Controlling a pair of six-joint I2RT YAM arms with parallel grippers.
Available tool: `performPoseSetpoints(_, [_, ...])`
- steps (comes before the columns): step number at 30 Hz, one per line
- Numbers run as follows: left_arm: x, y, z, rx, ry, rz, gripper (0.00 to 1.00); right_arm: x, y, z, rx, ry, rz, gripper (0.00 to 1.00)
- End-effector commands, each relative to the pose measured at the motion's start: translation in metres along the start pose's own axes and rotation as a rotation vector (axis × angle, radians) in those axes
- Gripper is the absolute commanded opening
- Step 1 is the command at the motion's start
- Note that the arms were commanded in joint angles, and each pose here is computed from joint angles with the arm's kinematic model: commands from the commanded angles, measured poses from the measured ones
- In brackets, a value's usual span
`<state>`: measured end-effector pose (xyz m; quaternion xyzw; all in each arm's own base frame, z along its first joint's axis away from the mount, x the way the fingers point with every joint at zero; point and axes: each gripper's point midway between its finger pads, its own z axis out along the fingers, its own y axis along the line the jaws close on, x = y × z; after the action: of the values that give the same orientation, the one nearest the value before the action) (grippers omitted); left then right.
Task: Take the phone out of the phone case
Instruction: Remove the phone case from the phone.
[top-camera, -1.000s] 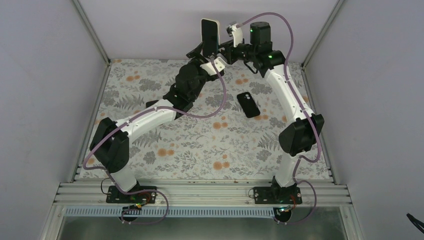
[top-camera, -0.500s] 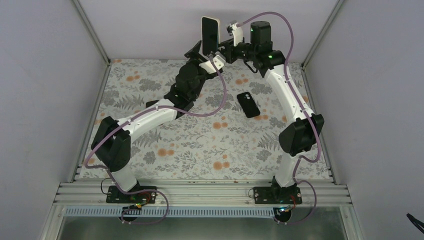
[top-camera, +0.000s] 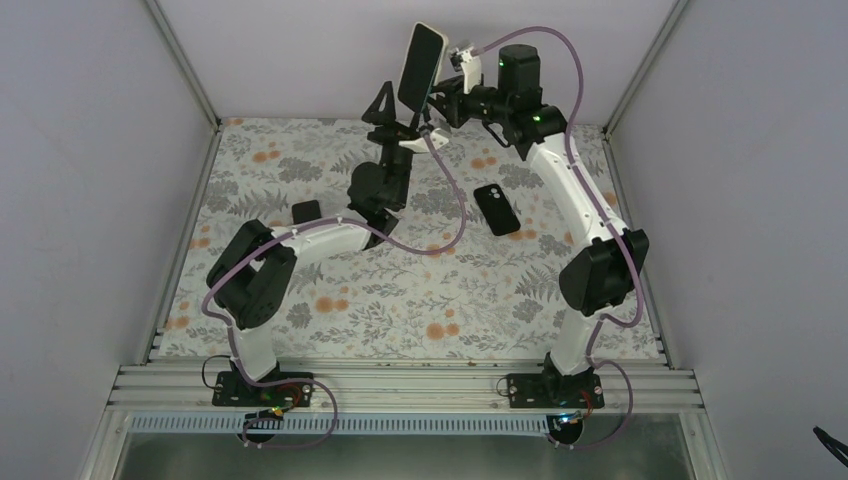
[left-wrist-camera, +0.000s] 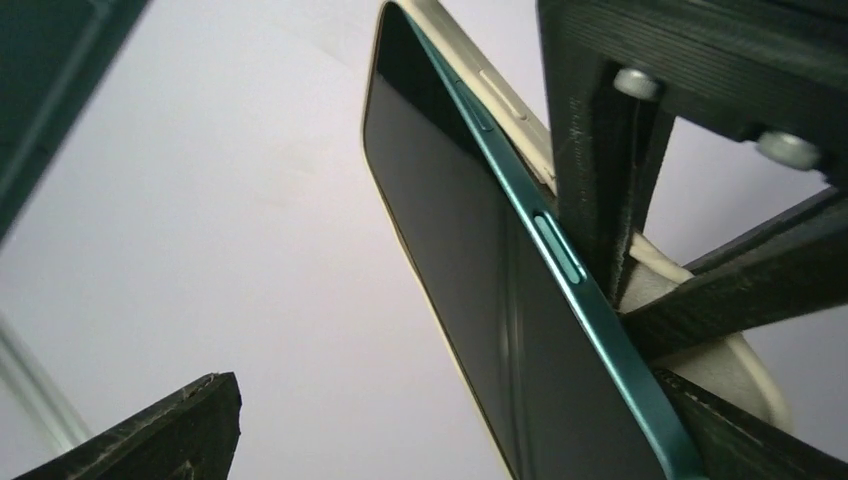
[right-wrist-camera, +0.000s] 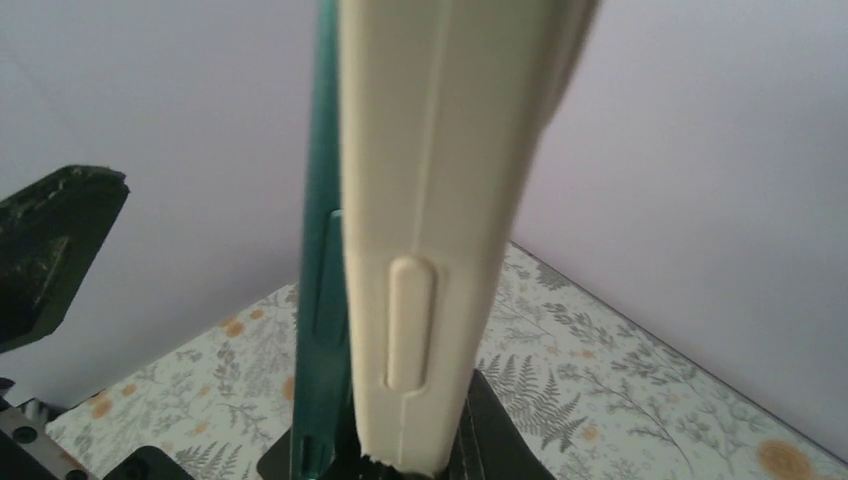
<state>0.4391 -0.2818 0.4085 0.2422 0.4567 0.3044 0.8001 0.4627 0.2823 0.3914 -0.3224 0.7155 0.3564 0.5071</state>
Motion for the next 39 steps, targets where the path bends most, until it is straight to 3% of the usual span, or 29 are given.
performPoseSetpoints(1, [-0.003, 0.096, -0.016, -0.369, -0.055, -0.019, 0.94, 0.012, 0.027, -0.011, -0.086, 0.063, 0.031, 0.03])
performPoseSetpoints(10, [-0.013, 0.061, -0.03, -0.319, -0.143, 0.005, 0.59, 0.035, 0.058, -0.019, -0.278, 0.143, 0.045, 0.03])
performPoseSetpoints(24, [-0.017, 0.052, -0.027, -0.351, -0.126, 0.004, 0.24, 0.044, 0.063, -0.025, -0.289, 0.175, 0.029, 0.03])
performPoseSetpoints(27, [-0.017, 0.053, -0.025, -0.331, -0.113, 0.004, 0.04, 0.046, 0.049, -0.022, -0.212, 0.185, 0.002, 0.03])
performPoseSetpoints(32, [-0.03, 0.059, -0.02, -0.22, -0.06, -0.059, 0.02, 0.061, 0.007, -0.021, -0.023, 0.228, -0.036, 0.03])
performPoseSetpoints(39, [-0.036, 0.056, -0.03, 0.015, 0.002, -0.107, 0.02, 0.079, -0.066, -0.035, 0.382, 0.306, -0.136, 0.03])
